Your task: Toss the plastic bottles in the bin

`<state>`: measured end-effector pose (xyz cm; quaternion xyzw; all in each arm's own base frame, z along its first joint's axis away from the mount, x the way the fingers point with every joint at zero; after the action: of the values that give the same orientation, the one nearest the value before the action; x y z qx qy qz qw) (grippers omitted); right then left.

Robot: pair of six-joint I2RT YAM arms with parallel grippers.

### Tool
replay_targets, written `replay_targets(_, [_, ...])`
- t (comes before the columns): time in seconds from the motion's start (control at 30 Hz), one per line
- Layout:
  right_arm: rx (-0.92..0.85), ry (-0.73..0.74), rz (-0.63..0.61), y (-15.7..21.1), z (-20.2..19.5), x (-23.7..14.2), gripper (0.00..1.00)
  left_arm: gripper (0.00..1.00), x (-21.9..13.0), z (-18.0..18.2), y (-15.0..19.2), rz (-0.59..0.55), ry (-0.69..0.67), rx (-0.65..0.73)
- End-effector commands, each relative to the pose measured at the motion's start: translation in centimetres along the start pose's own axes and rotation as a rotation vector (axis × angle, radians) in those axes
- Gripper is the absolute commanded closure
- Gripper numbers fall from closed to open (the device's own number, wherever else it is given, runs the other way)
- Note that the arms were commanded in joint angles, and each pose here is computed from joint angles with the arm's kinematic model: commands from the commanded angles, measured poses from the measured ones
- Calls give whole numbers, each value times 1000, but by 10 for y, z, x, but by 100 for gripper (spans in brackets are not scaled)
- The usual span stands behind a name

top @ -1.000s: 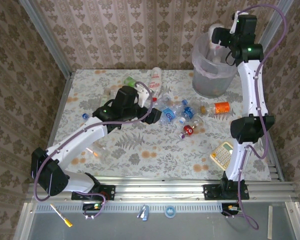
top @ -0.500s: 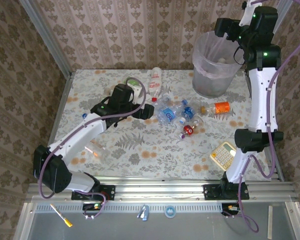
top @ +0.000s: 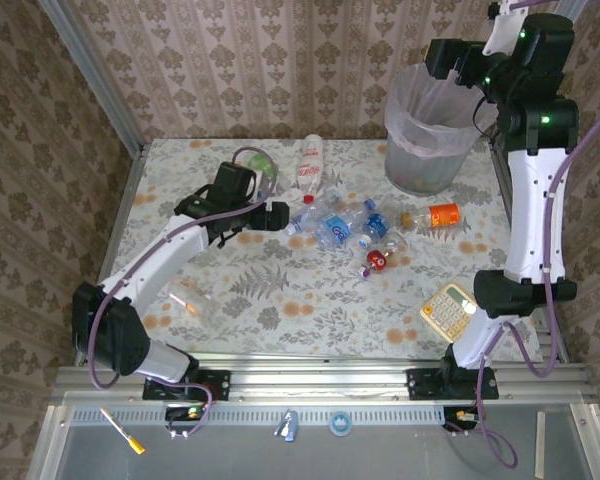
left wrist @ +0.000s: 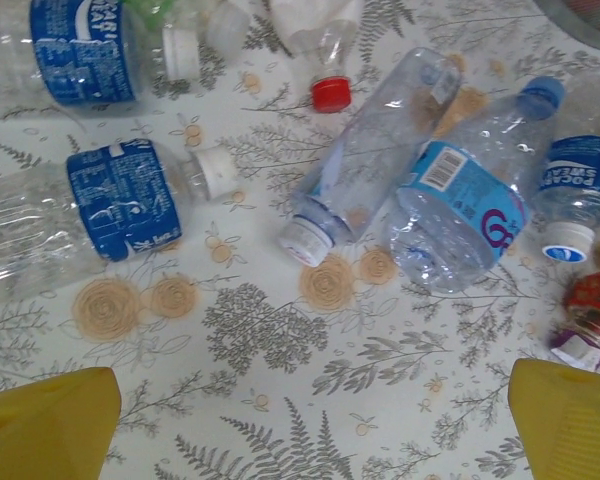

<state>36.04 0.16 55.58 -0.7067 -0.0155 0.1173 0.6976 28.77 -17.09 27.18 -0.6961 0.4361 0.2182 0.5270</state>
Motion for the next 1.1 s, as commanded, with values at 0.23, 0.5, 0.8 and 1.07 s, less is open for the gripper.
replay_targets(0.23, [-14,-77,0,0,15,-20,0,1,12,11,-1,105,-59,-98])
replay_targets(0.5, [-20,-114,32,7,25,-22,0,5,41,-1,-7,195,-35,43])
replay_targets(0.8, [-40,-152,66,17,39,-35,0,11,85,-14,-21,298,-42,182])
replay_targets(1.07, [2,-172,99,32,45,-43,0,14,123,-24,-26,329,-58,238])
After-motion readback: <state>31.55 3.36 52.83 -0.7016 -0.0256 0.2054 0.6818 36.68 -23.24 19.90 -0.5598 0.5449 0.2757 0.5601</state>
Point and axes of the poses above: each hand's point on the last joint's axis, 136 mm out from that joint toward the fingers, its own x axis out along the fingers, its own z axis along the line the jaws close on, y = z × x, the point moved 10 cm from there along -x, back along the fingers, and after that the axes turned 10 degrees about -x, right-handed, at the moved point
